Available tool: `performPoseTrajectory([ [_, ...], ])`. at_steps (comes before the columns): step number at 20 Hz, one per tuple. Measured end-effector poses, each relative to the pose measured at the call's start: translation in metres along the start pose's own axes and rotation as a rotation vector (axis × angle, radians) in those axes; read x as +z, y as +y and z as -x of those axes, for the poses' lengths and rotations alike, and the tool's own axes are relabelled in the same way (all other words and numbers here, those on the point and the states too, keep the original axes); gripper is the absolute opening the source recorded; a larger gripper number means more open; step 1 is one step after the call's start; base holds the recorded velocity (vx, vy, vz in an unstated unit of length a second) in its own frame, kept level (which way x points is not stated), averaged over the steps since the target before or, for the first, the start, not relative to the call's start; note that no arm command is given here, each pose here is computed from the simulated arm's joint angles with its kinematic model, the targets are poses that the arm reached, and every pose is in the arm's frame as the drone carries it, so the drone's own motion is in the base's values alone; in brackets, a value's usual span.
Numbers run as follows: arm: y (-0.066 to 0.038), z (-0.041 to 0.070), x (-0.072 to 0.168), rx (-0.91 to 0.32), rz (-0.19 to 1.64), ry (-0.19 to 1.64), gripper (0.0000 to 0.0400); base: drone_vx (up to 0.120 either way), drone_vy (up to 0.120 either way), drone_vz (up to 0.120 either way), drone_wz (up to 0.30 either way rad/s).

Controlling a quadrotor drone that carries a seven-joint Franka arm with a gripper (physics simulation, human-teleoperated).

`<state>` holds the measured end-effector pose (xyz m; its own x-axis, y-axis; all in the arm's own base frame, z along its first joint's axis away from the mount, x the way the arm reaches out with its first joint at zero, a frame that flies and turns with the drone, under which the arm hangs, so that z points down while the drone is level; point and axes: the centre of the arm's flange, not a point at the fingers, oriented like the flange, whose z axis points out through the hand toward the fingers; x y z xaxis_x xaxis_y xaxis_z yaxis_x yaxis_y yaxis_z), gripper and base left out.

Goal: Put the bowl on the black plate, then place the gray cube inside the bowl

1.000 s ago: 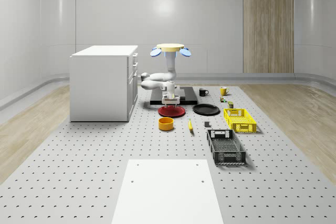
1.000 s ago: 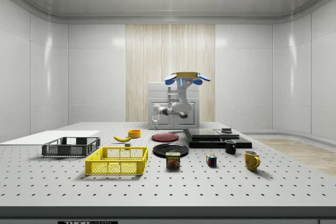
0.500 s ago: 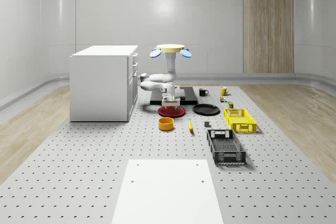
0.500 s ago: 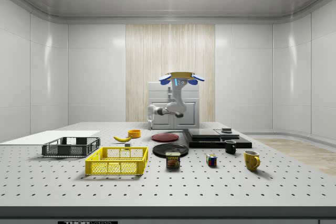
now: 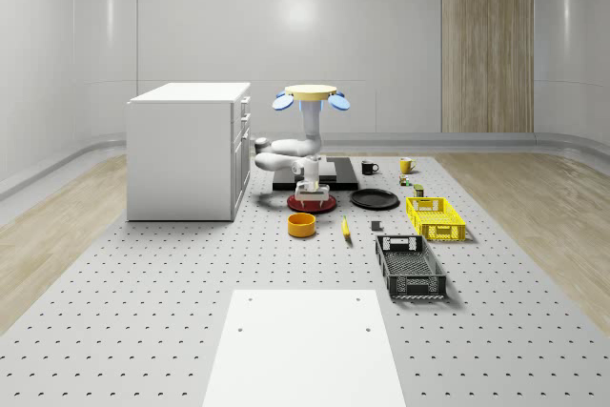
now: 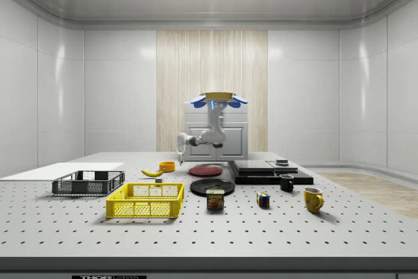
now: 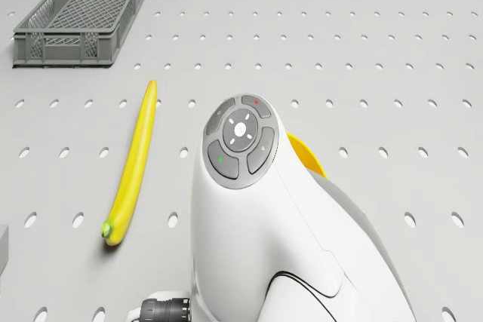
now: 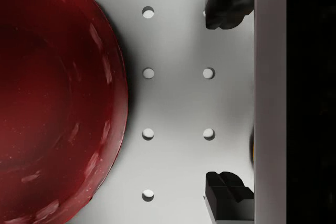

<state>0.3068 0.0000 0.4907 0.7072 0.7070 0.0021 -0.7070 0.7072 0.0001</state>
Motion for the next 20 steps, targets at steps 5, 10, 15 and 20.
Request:
performPoseTrajectory([
  [5,0.0,0.0,0.0,0.0,0.0,0.0,0.04,0.12,0.0,0.0,0.0],
  [10,0.0,0.0,0.0,0.0,0.0,0.0,0.04,0.12,0.0,0.0,0.0],
  [15,0.0,0.0,0.0,0.0,0.0,0.0,0.04,0.12,0.0,0.0,0.0],
  [20,0.0,0.0,0.0,0.0,0.0,0.0,0.04,0.12,0.016,0.0,0.0],
])
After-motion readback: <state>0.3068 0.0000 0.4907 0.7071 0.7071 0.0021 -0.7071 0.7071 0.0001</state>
